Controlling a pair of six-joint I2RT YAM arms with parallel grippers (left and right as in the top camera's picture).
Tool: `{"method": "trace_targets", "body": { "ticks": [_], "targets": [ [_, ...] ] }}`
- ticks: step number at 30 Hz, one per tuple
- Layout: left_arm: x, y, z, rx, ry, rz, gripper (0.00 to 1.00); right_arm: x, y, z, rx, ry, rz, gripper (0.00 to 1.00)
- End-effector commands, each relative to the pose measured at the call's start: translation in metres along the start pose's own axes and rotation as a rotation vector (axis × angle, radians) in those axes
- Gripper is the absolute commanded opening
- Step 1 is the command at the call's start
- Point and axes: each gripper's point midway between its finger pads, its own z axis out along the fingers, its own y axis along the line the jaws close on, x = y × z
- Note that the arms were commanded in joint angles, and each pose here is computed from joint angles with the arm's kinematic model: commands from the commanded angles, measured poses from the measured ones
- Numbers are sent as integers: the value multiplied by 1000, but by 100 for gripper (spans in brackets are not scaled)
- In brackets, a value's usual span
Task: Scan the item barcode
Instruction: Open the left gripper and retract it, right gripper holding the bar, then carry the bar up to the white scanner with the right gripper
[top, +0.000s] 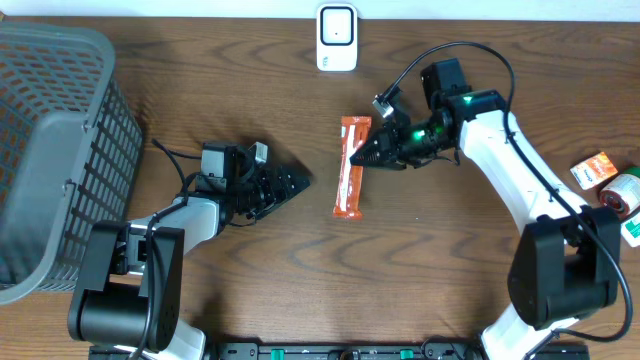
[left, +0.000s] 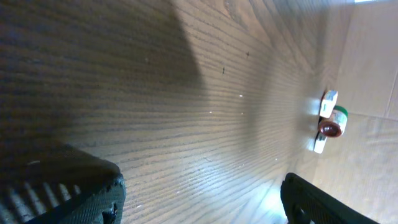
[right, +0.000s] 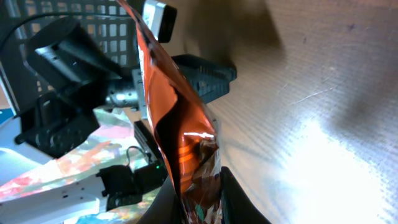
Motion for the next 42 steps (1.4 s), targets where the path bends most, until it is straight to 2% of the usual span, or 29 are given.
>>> {"method": "trace_targets", "body": {
  "ticks": [1, 6, 12, 19, 25, 30, 42],
  "targets": [
    [21, 48, 3, -161, 26, -41, 82, 4, 23, -14, -47, -19, -68, 1],
    [2, 19, -33, -220, -85, 91, 82, 8, 33, -22, -50, -35, -86, 1],
    [-11, -38, -133, -395, -311, 299, 83, 5, 32, -29, -49, -54, -91, 1],
    [24, -82, -233, -432, -584, 435, 83, 2, 30, -32, -47, -70, -128, 1],
    [60, -92, -295, -421, -831, 488, 83, 3, 41, -34, -112, -65, -130, 1],
    [73, -90, -313, -418, -912, 498, 83, 4, 60, -38, -226, -60, -158, 1],
    [76, -84, -309, -434, -887, 488, 83, -3, 67, -41, -263, -83, -190, 1]
  ]
}}
